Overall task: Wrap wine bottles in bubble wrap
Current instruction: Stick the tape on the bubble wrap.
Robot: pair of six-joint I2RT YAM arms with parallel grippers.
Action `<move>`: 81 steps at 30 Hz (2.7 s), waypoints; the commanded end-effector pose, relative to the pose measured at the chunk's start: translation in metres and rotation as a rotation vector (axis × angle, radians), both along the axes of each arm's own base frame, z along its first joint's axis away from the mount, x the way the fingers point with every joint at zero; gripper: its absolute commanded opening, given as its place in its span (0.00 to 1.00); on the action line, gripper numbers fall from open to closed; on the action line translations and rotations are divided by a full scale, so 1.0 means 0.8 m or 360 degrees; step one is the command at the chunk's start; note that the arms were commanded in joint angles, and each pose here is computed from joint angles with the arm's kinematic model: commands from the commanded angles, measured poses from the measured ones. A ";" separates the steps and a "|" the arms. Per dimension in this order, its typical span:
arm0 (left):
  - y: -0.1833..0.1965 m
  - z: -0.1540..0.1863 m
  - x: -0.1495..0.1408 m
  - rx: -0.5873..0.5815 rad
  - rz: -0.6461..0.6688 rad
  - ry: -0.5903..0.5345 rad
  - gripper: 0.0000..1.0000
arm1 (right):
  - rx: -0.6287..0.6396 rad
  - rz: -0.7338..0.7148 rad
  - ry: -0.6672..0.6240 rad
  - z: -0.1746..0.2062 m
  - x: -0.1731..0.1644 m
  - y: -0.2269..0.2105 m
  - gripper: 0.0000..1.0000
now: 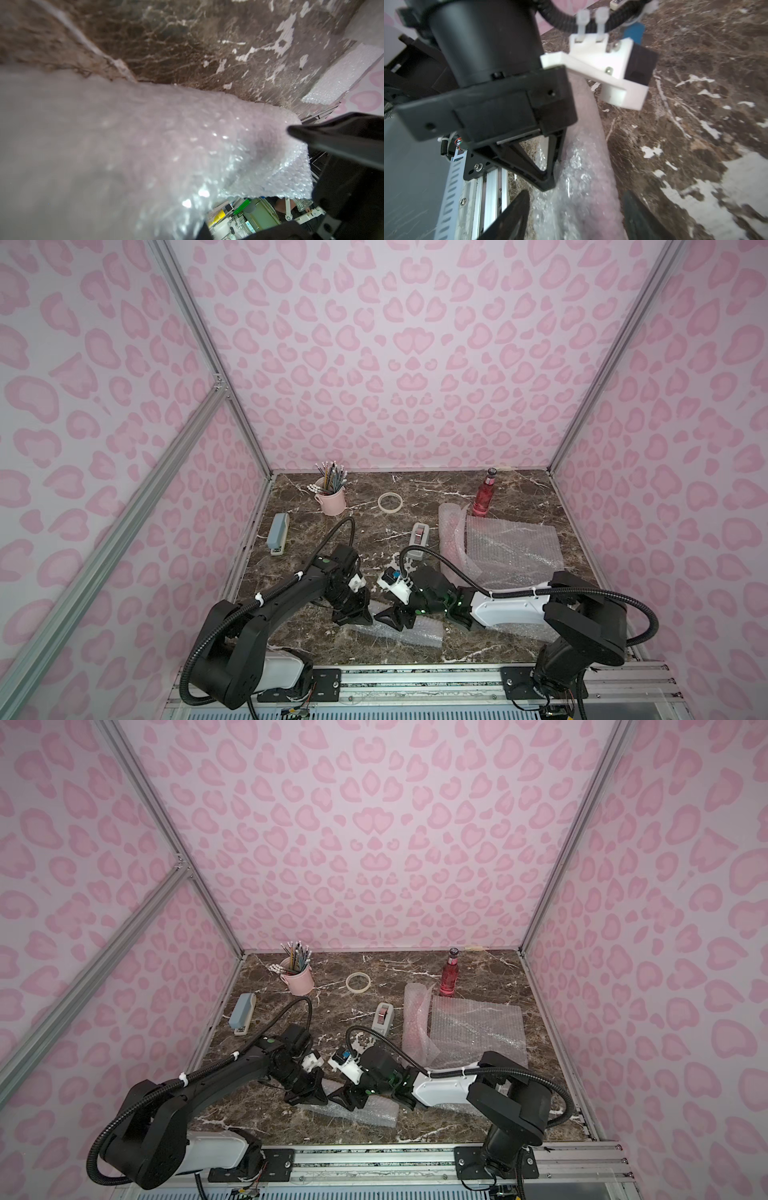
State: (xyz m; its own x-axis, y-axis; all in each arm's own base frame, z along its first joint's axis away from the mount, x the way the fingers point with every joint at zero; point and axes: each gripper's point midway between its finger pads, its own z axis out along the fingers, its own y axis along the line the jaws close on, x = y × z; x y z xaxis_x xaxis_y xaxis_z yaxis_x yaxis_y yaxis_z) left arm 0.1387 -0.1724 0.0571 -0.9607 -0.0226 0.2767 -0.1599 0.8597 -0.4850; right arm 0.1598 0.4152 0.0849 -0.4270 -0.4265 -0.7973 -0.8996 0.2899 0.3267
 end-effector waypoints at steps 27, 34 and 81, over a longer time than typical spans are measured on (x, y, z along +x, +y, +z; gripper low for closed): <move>0.019 -0.011 -0.002 0.0153 0.0031 -0.0045 0.16 | -0.0270 -0.0058 0.0213 -0.083 0.010 -0.018 0.46; 0.023 -0.019 -0.021 0.0239 -0.0002 0.0003 0.20 | -0.0259 -0.0056 0.0235 -0.082 0.010 -0.018 0.45; -0.004 -0.014 0.002 0.0230 0.0194 -0.0303 0.24 | 0.0021 -0.0110 0.0359 -0.023 0.038 -0.015 0.57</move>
